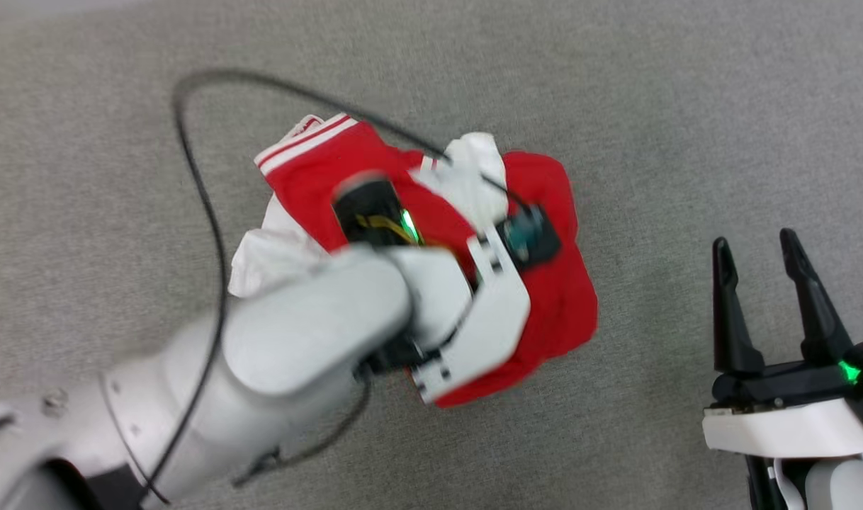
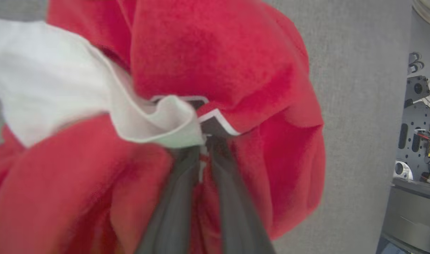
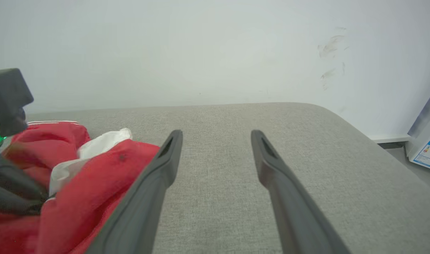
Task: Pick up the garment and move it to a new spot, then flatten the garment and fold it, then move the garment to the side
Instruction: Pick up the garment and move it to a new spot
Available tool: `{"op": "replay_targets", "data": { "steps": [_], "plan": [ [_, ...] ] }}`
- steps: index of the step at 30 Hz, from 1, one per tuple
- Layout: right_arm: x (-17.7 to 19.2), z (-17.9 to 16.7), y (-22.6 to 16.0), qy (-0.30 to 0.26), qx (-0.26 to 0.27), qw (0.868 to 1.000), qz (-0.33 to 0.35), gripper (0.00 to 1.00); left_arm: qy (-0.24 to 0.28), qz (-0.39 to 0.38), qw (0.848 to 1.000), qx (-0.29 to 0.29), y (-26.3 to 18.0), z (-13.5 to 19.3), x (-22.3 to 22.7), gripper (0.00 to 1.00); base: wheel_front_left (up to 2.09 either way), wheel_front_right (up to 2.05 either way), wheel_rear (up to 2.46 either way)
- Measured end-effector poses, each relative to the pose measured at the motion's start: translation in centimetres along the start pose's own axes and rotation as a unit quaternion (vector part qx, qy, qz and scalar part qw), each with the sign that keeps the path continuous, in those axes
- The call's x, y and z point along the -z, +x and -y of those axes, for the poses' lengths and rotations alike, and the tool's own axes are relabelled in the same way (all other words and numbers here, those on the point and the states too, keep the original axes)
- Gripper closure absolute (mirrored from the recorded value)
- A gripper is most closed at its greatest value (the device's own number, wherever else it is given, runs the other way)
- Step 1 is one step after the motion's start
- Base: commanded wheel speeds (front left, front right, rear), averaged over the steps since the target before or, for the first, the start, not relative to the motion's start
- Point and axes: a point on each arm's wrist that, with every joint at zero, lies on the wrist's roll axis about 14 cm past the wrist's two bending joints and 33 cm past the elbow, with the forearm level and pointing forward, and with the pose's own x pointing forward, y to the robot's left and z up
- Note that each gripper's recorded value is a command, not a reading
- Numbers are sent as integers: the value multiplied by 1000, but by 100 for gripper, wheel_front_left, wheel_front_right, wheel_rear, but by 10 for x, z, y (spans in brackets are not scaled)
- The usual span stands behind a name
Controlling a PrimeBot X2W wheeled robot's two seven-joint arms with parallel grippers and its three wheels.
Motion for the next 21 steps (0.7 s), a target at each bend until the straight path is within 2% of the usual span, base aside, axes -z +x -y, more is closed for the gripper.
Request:
{"op": "replay_targets", "data": {
  "steps": [2, 7, 8, 9, 10, 13, 15, 18, 21],
  "plan": [
    [2, 1, 4, -2, 1, 1000, -2, 0, -5, -10, 1000, 20, 11, 12, 9, 100, 0, 0, 0],
    [3, 2, 4, -3, 2, 1000, -3, 0, 4, -3, 1000, 7, 13, 11, 11, 100, 0, 0, 0],
    [2, 1, 3, -2, 1, 1000, -2, 0, 3, 7, 1000, 2, 12, 10, 9, 92, 0, 0, 0],
    [1, 0, 2, -1, 0, 1000, 0, 0, 3, 16, 1000, -2, 10, 10, 8, 42, 0, 0, 0],
    [-1, 0, 1, 0, -1, 1000, 2, 0, 9, 34, 999, -11, 8, 9, 2, 0, 0, 0, 0],
    [-5, -2, -7, 2, -3, 1000, 5, 0, 16, 100, 994, -34, -6, 5, -19, 0, 0, 0, 0],
    [-9, -3, -13, 4, -5, 1000, 9, 0, 27, 161, 985, -60, -23, -3, -42, 0, 0, 0, 0],
    [-16, -7, -19, 3, -12, 1000, 18, 0, 41, 238, 964, -113, -55, -17, -69, 0, 0, 0, 0],
    [-22, -12, -23, 4, -20, 999, 27, 0, 42, 311, 935, -167, -88, -24, -87, 0, 0, 0, 0]
  ]
}}
